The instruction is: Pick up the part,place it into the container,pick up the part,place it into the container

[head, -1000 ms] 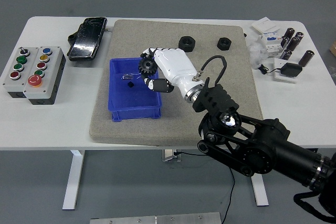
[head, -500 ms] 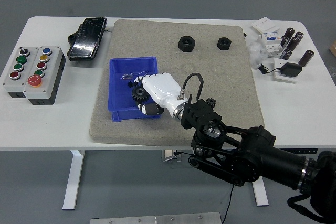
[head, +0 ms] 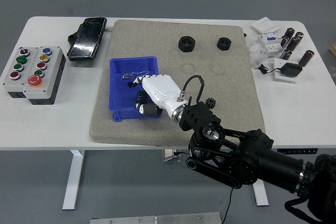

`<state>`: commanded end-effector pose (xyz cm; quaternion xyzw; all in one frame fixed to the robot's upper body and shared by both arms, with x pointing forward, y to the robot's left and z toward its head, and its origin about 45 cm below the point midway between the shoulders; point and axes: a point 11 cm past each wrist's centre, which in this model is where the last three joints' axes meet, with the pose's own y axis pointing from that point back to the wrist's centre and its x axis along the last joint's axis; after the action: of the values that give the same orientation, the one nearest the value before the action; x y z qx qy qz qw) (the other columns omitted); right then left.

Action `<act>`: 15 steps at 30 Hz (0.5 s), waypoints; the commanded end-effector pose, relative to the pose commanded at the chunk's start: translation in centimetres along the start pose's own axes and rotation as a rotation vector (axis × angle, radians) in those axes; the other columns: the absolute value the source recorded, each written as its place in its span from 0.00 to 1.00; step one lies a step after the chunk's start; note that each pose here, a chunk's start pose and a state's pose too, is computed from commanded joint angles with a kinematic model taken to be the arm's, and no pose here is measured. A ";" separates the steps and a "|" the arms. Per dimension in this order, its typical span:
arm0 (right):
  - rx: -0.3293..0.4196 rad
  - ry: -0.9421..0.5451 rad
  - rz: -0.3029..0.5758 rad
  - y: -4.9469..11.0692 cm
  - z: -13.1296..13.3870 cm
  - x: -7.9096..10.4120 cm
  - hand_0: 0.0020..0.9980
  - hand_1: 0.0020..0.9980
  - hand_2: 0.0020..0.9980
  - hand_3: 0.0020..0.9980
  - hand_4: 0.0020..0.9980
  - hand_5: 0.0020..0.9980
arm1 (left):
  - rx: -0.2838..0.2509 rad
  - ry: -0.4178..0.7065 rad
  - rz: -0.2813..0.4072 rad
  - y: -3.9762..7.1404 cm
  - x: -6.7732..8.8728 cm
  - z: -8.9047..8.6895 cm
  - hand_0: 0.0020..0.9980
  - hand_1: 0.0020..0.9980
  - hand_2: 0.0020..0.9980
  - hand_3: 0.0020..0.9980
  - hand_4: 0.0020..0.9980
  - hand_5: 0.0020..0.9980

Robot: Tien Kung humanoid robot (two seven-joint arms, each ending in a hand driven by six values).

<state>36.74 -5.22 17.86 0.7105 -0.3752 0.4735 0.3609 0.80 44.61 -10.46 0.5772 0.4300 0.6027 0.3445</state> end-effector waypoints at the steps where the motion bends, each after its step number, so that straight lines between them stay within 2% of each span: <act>1: -0.001 -0.006 0.005 0.0 0.1 0.1 0.71 0.74 0.76 0.71 0.58 0.31 | 0.000 0.000 0.000 0.0 0.0 0.0 0.66 0.63 0.58 0.62 0.71 0.37; 7: -0.048 -0.079 0.099 0.8 2.0 2.3 0.69 0.73 0.75 0.71 0.60 0.32 | 0.002 0.002 -0.003 0.0 -0.2 -0.2 0.66 0.62 0.58 0.62 0.71 0.37; 12: -0.167 -0.132 0.156 1.8 6.7 4.0 0.69 0.71 0.74 0.71 0.61 0.33 | 0.008 0.005 -0.005 0.0 -0.3 -0.5 0.66 0.62 0.58 0.62 0.71 0.37; 15: -0.237 -0.155 0.161 2.6 9.5 4.2 0.68 0.71 0.74 0.71 0.63 0.33 | 0.008 0.007 -0.004 -0.1 -0.3 -0.5 0.66 0.62 0.58 0.62 0.71 0.37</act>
<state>39.41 -15.53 19.47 0.6649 -0.5111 0.3970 0.3729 0.30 44.28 -10.61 0.5754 0.4348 0.6024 0.3420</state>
